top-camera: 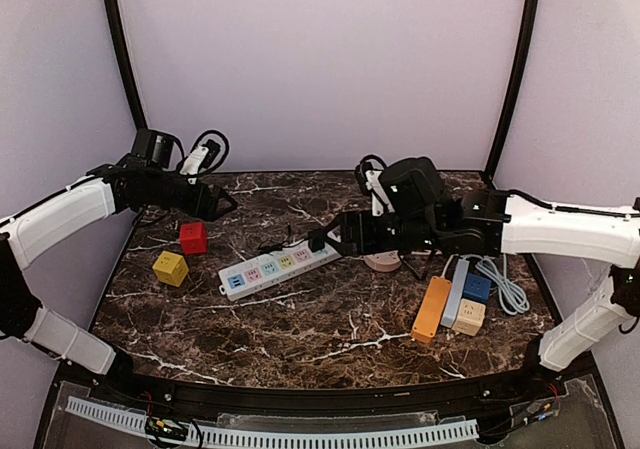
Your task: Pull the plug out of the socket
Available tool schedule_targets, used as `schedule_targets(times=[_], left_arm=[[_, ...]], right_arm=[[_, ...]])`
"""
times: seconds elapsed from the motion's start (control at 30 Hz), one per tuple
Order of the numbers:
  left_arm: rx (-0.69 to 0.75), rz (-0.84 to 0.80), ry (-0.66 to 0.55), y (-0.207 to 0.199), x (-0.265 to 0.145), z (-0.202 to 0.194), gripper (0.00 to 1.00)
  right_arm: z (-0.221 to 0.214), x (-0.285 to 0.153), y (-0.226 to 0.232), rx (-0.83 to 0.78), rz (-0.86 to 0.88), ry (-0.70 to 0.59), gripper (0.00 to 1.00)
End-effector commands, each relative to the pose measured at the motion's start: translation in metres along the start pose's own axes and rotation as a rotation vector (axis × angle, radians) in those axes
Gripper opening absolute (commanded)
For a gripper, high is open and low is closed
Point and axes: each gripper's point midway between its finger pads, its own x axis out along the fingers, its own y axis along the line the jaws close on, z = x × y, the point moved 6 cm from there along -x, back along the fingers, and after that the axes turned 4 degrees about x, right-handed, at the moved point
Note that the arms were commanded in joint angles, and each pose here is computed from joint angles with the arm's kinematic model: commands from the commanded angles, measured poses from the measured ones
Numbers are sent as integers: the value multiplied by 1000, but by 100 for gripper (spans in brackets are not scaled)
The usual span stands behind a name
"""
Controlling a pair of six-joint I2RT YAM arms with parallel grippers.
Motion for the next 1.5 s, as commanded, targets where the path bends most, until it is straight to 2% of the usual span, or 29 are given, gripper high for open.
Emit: schedule_targets(times=[0.0,0.27,0.63,0.93,1.13,1.3,1.47], left_arm=[[-20,-25,5,-1,11,-10,87],[-43,29,28,4,10,-19,87],[-53,33,35,3,9,-22,87],[-54,36,36,4,8,-22,87],[-60,-26,41,-2,13,-22,87],[-91,-76,47,-6,18,-23,86],[-108,-115,47,-10,21,-23,85]], right_arm=[[-10,32,-11,-123,-101,129,81],[-7,101,-23,-160,-118,229,70],[-7,170,-42,-289,-226,242,61],[-6,193,-61,-309,-291,242,52],[-2,205,-62,-332,-273,231,48],[-2,212,-63,-330,-264,230,33],[-1,207,-62,-307,-266,222,0]])
